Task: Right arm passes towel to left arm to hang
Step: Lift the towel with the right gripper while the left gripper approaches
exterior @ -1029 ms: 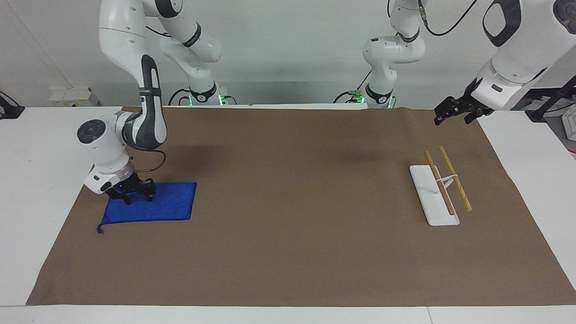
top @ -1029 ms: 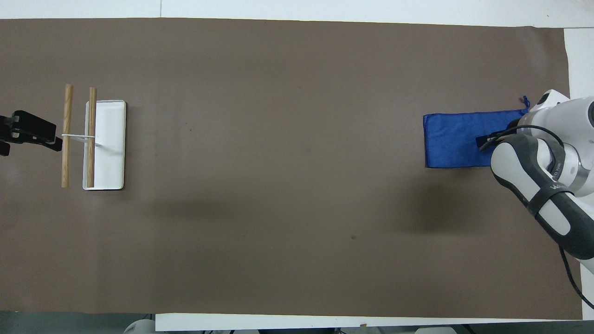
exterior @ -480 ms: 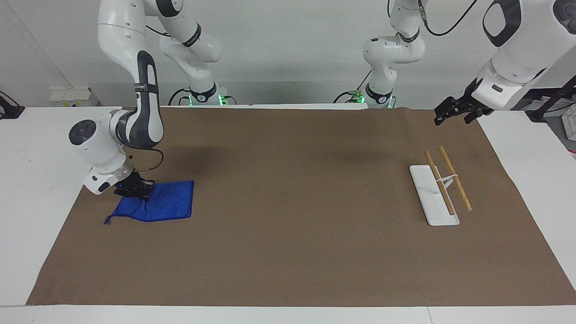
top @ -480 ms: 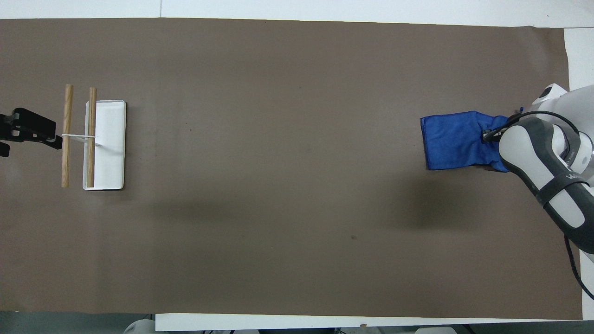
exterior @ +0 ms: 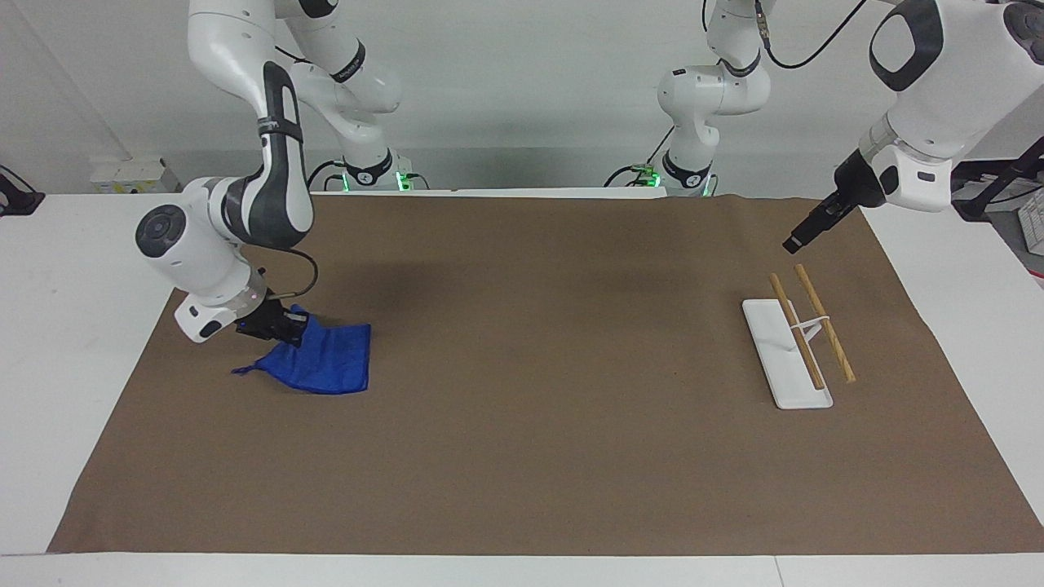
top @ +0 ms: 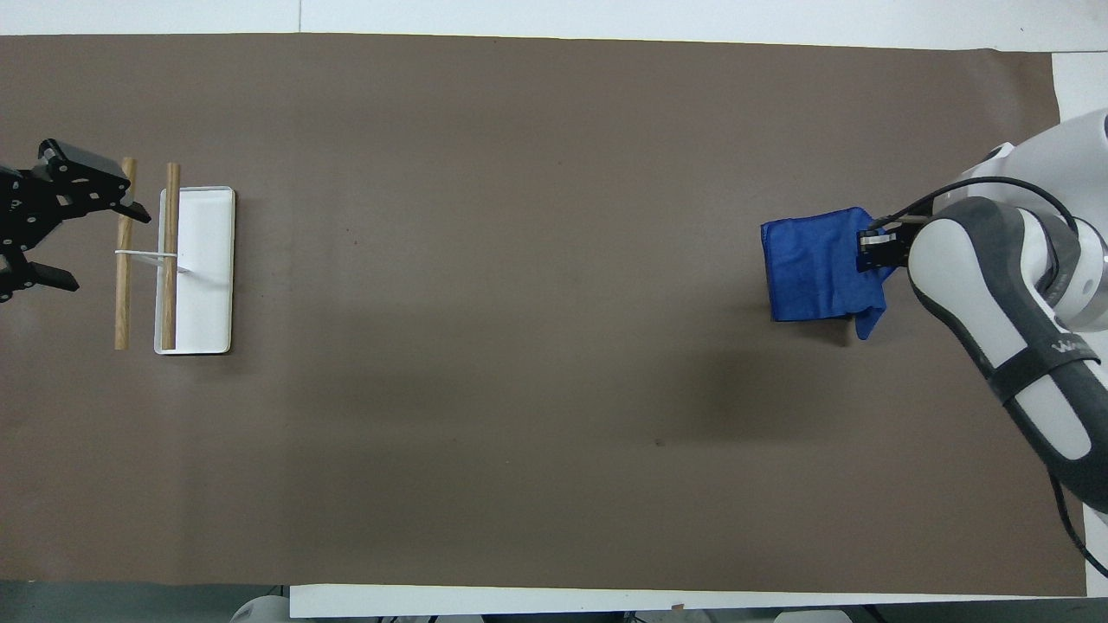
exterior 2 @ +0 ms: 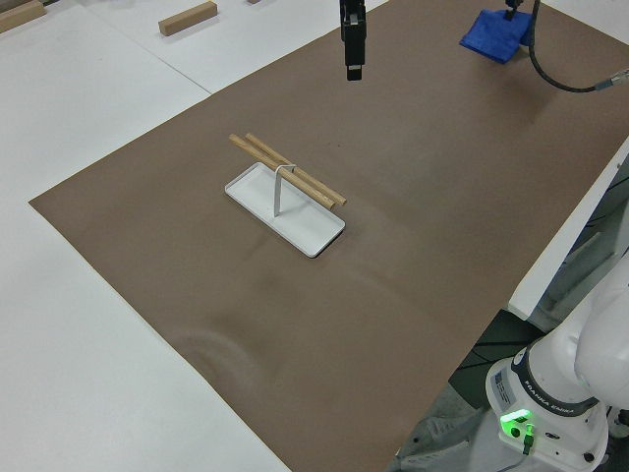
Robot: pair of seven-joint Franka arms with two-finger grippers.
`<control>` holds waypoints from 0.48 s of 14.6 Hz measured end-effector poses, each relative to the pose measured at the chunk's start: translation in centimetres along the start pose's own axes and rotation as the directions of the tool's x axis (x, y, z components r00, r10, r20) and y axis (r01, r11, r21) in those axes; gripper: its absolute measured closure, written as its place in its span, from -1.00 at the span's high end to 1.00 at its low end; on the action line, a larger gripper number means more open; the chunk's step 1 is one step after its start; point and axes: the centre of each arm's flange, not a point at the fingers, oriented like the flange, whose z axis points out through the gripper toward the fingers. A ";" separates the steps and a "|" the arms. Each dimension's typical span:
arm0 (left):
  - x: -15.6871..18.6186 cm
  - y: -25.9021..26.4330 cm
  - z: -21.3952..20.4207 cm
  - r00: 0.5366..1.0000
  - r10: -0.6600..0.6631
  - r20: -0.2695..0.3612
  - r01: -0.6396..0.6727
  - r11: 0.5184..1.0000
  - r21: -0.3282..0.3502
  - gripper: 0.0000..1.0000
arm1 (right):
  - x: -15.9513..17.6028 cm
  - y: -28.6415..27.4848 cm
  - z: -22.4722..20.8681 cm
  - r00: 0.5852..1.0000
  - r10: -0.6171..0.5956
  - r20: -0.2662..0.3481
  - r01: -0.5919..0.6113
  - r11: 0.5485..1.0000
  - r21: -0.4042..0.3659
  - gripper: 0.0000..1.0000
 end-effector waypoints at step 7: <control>-5.3 2.5 6.0 0.764 -0.633 0.127 0.645 0.743 -0.177 1.00 | -6.4 -23.9 -5.8 0.880 0.472 0.056 -0.476 0.870 0.133 -0.93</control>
